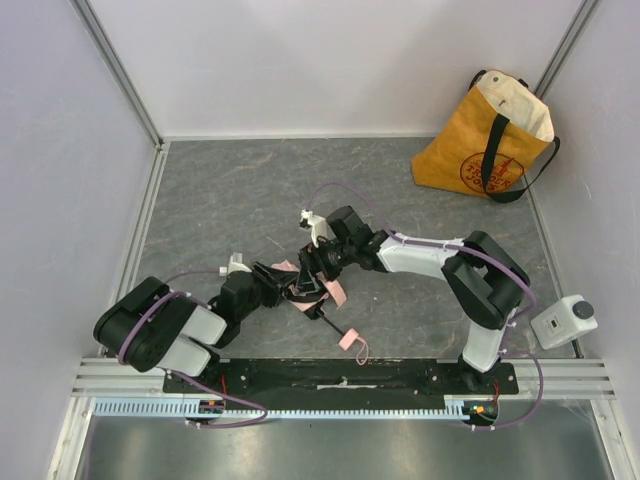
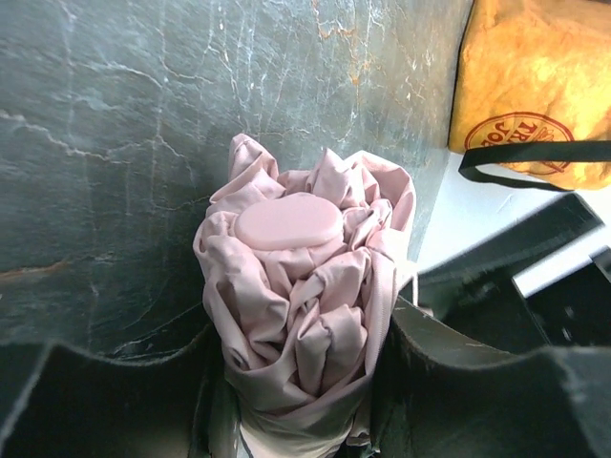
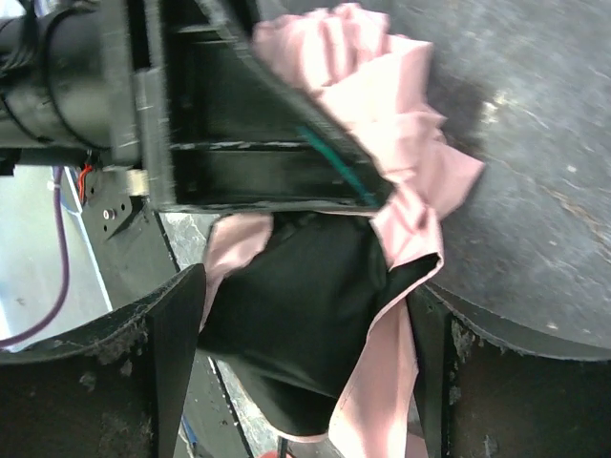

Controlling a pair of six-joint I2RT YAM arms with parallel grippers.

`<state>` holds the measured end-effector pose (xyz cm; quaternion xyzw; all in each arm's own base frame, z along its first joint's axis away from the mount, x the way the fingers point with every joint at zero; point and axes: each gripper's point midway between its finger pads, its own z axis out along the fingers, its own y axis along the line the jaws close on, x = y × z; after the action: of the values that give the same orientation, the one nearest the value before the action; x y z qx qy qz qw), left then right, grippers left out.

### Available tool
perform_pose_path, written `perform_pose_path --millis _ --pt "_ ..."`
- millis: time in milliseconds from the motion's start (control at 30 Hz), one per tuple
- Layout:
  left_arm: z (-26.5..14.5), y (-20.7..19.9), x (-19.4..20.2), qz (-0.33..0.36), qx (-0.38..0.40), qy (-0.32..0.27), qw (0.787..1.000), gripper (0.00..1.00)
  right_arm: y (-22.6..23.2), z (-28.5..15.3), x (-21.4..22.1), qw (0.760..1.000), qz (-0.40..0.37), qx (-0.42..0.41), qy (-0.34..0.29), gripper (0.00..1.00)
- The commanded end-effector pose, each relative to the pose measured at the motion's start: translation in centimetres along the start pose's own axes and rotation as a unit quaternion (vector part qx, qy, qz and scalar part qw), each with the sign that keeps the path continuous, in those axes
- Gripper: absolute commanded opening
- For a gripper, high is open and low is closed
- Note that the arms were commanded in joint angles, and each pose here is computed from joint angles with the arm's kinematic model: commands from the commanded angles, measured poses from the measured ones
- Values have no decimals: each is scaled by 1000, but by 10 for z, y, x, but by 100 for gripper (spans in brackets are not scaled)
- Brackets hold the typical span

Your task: Put away the umbrella

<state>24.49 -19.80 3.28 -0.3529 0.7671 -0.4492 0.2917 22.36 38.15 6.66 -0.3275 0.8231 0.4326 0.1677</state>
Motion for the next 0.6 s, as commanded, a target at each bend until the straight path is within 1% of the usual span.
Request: perform_pose_path --millis 0,100,233,267,300,400,467,500,533,567 --pt "-6 41 -3 -17 -79 -21 997 2 25 0 -11 995 -91 17 -37 86" --pt "-6 44 -2 -29 -90 -21 995 2 43 3 -12 993 -113 1 -43 87" --pt "-9 53 1 -73 -127 -19 989 2 29 10 10 988 -141 69 -7 88" --pt "-10 53 2 -80 -140 -18 987 2 26 12 14 984 -154 87 -2 89" --pt "-12 58 3 -82 -170 -15 982 1 26 14 18 981 -168 100 2 89" --pt "-16 53 1 -85 -198 -21 976 2 24 26 29 963 -220 154 15 89" --pt "-19 50 -2 -93 -208 -28 973 2 14 30 28 946 -248 210 11 89" --pt "-20 48 -3 -95 -214 -31 972 2 10 32 26 937 -258 236 9 88" --pt "-21 46 -3 -95 -220 -30 970 1 1 29 20 925 -264 275 -1 84" --pt "-22 46 -3 -95 -228 -31 969 2 3 32 18 921 -268 281 -7 82"
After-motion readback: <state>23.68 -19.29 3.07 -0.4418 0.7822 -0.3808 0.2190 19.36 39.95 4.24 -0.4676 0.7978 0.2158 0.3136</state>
